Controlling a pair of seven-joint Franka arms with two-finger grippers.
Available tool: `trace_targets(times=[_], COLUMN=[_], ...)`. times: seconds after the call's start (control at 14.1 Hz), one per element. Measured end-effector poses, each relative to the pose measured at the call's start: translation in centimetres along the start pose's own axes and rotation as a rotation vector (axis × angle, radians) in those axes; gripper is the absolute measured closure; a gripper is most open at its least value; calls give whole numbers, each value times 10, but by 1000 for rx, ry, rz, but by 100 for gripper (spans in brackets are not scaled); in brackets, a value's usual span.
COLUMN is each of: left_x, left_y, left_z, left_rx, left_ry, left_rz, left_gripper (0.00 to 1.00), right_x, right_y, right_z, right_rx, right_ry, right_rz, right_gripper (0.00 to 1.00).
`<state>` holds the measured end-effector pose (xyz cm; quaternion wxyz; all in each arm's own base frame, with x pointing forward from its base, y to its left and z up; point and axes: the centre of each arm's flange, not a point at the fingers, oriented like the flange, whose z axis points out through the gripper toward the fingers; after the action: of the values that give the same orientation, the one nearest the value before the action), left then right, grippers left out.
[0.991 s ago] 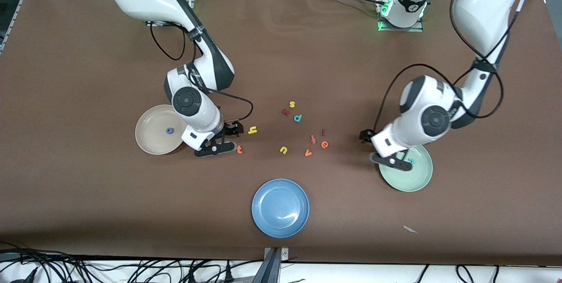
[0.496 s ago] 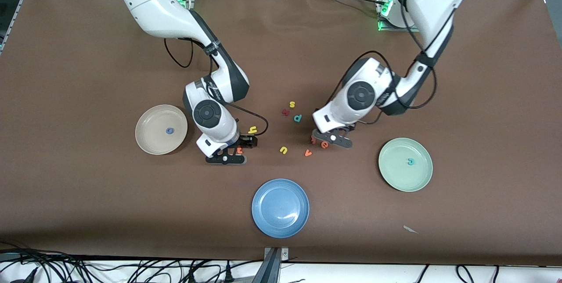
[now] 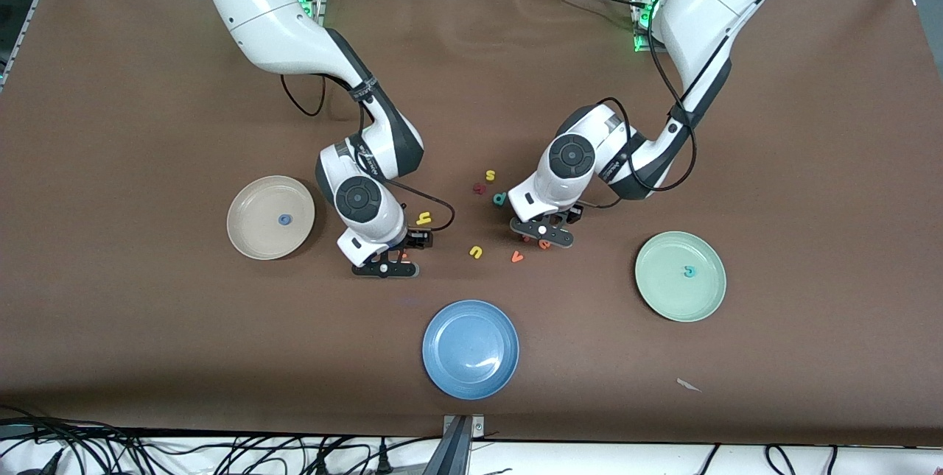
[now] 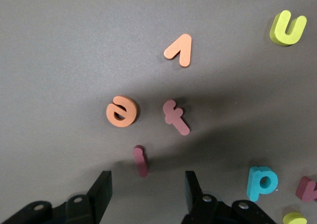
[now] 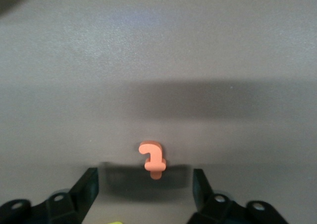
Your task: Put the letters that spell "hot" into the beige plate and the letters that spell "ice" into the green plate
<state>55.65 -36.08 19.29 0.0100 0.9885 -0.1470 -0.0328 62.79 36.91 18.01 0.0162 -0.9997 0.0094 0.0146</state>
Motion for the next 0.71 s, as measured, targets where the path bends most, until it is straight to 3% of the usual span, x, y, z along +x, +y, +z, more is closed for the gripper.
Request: trace_targets(times=[0.07,0.21,0.28,0.35,0.5,0.57,0.71], left_x=[0,0,1,2,5,6,8], left_y=[0,-1,0,0,-3,-5,-6], left_z=[1,4,7,11,22,22,20], left_rx=[0,-3,-10,-19,-36,-39,-41], left_ry=[-1,-1,6,16,33,39,44], left_rz=[-4,-8,-11,-18,-33,-45,-77], left_gripper=[33,35,42,42,47,55,77], right_x=[0,1,2,2,3,4,4], right_y=[1,2,3,3,4,5,5], right_z=[1,1,1,1,0,0,-1], right_rx=[-2,-3,-3,-3,-4,-5,-6], right_ry=[-1,0,1,1,4,5,4], right_rz=[1,1,1,1,2,3,3], right_gripper=[19,34,34,40,64,77,81])
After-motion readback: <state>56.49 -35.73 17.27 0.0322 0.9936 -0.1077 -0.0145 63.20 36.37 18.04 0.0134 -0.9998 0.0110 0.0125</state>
